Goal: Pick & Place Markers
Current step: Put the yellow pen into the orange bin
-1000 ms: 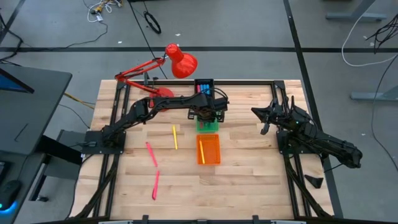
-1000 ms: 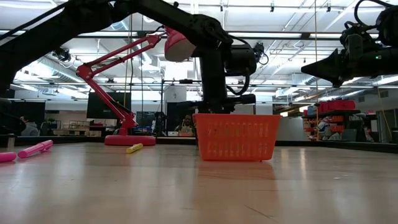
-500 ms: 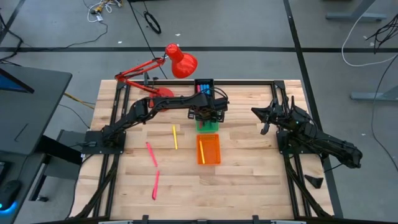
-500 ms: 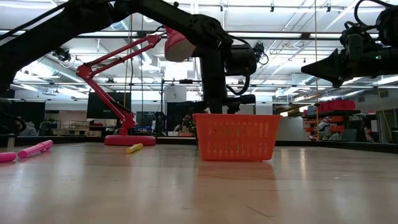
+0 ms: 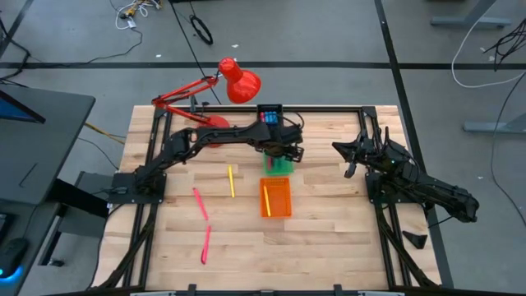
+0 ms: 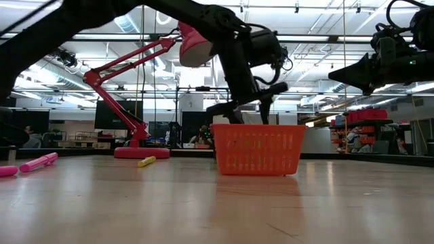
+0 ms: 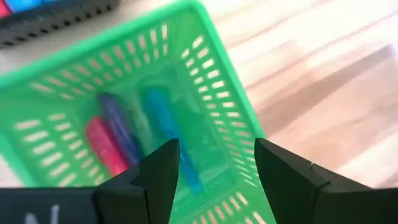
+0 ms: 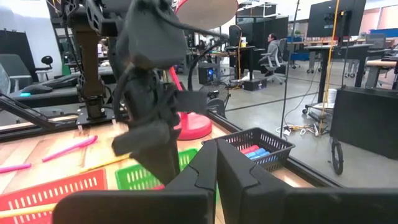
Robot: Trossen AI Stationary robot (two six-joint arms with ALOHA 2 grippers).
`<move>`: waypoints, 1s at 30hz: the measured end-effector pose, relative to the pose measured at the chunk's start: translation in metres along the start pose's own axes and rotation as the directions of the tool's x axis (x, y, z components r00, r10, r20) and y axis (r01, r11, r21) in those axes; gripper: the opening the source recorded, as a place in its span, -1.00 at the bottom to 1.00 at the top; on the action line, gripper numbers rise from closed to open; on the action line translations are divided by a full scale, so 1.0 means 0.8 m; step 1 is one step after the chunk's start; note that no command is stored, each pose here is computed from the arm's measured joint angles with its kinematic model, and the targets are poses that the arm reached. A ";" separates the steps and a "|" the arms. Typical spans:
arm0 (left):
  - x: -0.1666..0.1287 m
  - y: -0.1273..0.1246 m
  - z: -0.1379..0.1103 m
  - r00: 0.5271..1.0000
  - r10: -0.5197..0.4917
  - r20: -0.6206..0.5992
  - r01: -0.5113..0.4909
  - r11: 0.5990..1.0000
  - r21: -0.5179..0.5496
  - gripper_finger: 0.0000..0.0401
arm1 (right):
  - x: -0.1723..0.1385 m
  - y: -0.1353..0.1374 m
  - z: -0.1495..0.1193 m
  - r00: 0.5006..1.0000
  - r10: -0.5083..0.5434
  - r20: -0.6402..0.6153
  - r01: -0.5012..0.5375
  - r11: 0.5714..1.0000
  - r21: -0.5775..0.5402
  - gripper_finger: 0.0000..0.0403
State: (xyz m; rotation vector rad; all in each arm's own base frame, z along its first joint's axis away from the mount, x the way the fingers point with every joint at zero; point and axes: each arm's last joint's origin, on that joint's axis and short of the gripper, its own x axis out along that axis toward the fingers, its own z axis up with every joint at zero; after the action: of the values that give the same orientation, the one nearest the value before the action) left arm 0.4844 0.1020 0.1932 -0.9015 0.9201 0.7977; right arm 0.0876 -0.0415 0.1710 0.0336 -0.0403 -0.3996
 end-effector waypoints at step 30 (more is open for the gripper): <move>-0.125 0.180 -0.141 0.999 0.038 -0.005 -0.038 0.993 -0.108 -0.05 | 0.000 0.000 0.000 1.000 0.000 0.000 0.000 1.000 0.000 -0.95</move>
State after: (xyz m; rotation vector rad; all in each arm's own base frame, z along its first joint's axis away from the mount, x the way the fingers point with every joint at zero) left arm 0.2854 0.0409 0.2058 -0.9823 0.9060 0.8860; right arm 0.0876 -0.0416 0.1710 0.0337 -0.0406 -0.3996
